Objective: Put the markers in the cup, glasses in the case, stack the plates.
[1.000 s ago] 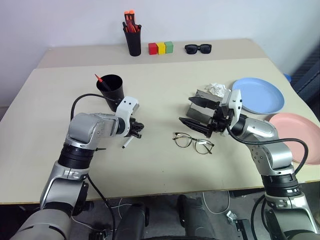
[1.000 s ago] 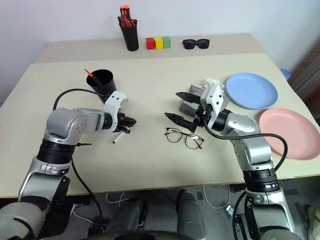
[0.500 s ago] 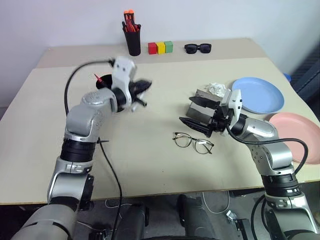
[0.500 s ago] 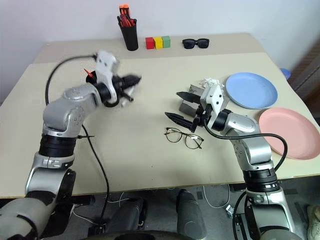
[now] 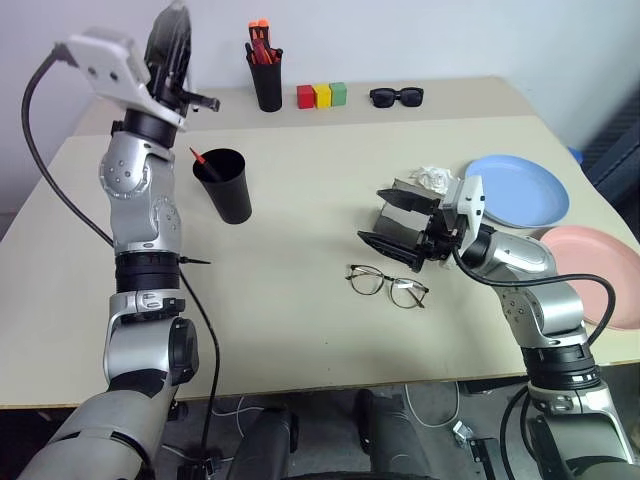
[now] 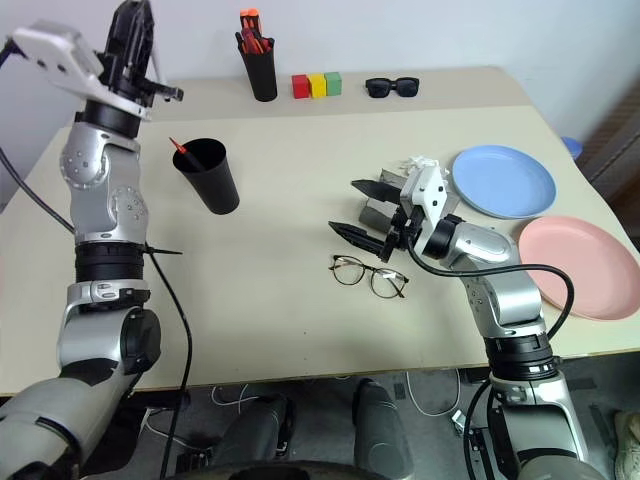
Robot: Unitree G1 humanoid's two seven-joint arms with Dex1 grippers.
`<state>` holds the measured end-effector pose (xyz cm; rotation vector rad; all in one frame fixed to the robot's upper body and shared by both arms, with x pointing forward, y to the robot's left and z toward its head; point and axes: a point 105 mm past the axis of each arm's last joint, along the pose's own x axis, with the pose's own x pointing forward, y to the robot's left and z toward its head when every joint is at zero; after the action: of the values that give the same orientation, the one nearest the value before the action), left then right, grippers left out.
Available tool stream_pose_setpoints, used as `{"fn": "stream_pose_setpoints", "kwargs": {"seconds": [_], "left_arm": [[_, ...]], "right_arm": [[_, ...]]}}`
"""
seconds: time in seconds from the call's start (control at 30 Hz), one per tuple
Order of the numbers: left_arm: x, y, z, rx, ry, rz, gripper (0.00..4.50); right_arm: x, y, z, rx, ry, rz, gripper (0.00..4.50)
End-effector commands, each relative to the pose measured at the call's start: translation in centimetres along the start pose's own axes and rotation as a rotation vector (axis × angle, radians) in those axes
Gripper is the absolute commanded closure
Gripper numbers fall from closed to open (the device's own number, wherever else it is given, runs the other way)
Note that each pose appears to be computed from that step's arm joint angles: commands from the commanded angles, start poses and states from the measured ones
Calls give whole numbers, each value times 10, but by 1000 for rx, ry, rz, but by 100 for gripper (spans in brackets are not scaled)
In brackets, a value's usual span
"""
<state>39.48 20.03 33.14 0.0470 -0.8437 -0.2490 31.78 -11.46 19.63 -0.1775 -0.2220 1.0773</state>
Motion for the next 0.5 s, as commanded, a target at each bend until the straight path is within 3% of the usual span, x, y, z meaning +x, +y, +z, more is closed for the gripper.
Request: {"fn": "stream_pose_setpoints", "kwargs": {"seconds": [0.03, 0.2, 0.5], "left_arm": [[-10, 5, -9, -10, -28, 17, 444], [-29, 5, -37, -74, 20, 46, 444], [-42, -10, -66, -129, 96, 31, 444]], "right_arm": [[2, -2, 13, -37, -36, 2, 41], [1, -1, 14, -40, -35, 1, 41], [0, -1, 14, -42, -32, -2, 41]]}}
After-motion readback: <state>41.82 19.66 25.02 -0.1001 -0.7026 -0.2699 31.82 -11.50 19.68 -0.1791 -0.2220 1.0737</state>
